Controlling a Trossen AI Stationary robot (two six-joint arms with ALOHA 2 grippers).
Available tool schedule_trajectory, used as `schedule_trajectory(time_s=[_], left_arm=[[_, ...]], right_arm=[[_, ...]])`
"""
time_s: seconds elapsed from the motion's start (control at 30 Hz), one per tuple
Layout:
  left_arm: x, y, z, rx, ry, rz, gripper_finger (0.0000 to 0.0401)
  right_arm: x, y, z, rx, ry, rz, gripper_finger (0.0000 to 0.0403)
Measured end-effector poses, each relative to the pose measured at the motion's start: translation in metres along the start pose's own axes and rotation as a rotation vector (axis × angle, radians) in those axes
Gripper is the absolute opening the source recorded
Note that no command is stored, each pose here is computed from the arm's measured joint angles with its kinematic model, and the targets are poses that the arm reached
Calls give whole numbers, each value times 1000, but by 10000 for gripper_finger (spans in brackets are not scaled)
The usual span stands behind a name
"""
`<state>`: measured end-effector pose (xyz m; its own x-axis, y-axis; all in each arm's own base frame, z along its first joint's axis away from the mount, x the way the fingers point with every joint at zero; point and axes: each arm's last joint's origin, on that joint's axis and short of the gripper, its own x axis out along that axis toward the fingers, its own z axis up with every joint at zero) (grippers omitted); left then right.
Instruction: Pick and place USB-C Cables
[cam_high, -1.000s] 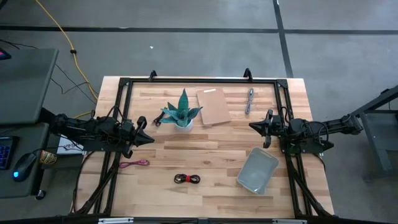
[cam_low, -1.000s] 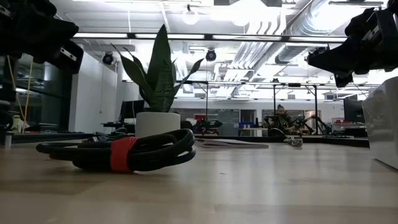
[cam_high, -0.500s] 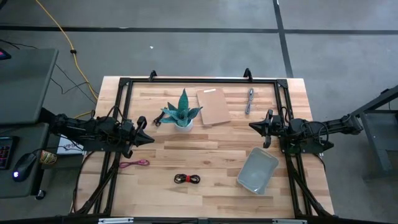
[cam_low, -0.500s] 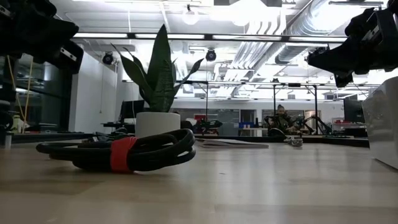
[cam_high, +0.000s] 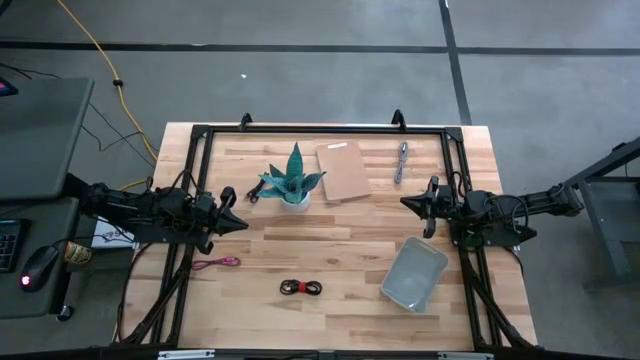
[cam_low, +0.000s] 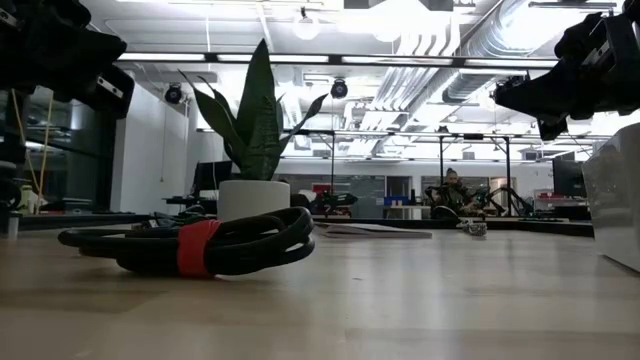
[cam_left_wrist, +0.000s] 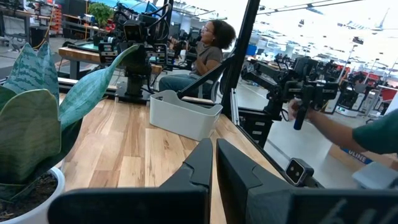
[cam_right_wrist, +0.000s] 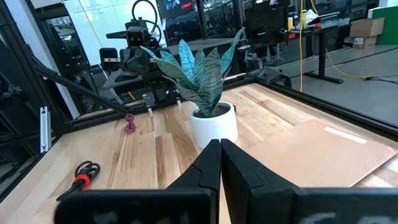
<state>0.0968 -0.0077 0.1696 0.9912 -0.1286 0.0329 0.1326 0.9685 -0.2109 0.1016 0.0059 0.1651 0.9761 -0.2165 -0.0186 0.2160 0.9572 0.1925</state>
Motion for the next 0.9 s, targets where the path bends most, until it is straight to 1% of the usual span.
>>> schedule_trajectory(time_s=[0.17,0.27,0.37,0.43,0.47,0.53,0.6,0.63,0.73,0.8,0.9], left_arm=[[0,0,0,0,0,0,3],[0,0,0,0,-1,0,3],[0,0,0,-1,0,0,3],[0,0,0,0,-1,0,3],[0,0,0,0,-1,0,3],[0,0,0,0,-1,0,3],[0,0,0,0,-1,-1,3],[0,0,0,-1,-1,0,3],[0,0,0,-1,0,0,3],[0,0,0,0,-1,0,3],[0,0,0,-1,0,0,3]], right_arm=[[0,0,1,7,-8,2,2],[0,1,5,18,-49,7,2],[-1,1,17,46,-174,-14,2],[-3,1,28,104,-283,-39,3],[-4,1,33,118,-314,-55,6],[-2,1,46,114,-329,-95,18],[2,2,64,90,-324,-171,42],[6,3,72,73,-296,-229,57],[25,1,87,7,-126,-416,113],[40,-3,92,-29,-12,-566,153],[64,-16,90,-45,114,-833,210]])
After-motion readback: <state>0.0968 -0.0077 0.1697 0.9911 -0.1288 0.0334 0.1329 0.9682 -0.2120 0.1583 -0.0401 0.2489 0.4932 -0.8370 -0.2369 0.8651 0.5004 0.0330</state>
